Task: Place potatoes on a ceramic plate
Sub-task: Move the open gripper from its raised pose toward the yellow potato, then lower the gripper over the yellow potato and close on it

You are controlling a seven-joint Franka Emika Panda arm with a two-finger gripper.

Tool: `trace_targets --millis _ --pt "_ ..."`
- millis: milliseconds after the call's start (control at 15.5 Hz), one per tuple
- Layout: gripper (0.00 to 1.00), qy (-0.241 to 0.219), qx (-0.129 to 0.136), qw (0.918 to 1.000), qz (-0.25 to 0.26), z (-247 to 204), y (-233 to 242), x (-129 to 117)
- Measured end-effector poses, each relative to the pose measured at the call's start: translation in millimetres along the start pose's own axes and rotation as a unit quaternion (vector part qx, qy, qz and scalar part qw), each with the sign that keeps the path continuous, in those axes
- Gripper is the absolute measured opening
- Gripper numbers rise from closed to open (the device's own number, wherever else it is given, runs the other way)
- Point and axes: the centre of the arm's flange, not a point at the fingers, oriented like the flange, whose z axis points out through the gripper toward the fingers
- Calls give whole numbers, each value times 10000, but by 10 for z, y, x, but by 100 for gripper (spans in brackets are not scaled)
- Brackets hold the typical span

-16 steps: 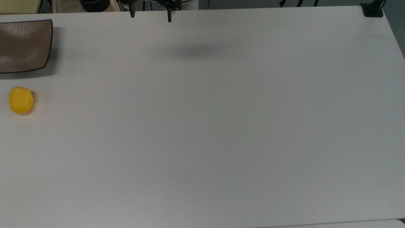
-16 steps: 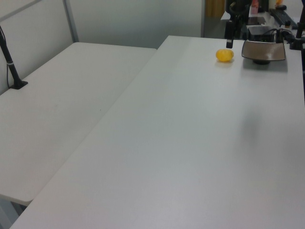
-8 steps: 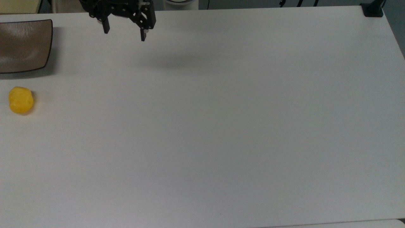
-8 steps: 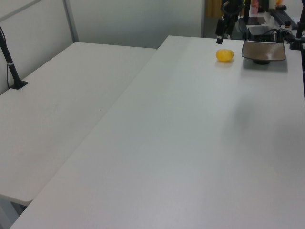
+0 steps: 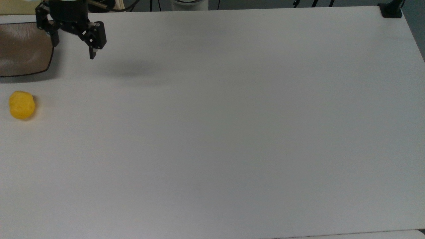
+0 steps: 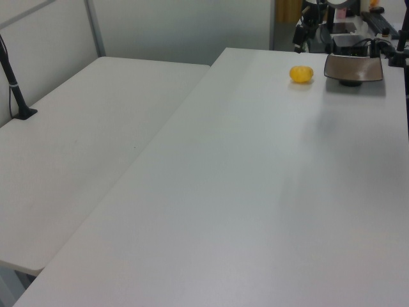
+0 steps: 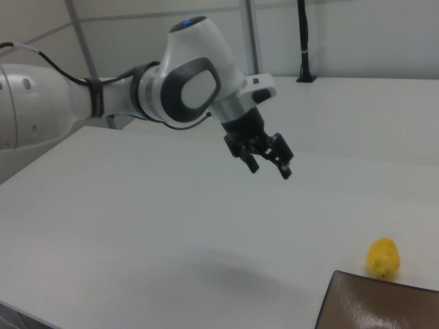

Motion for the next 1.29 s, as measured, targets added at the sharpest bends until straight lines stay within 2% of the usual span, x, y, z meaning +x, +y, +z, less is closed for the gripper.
trace_targets --millis 258,515,708,901,1288 --pt "100 203 -347 9986 -330 290 433 44" --pt "100 396 -672 9962 -398 650 888 115" --pt "100 207 -846 9953 -426 1018 1052 233" --pt "100 -83 -1002 9934 -556 1613 1124 343" --pt "100 -381 -1108 9906 -707 2265 1063 405"
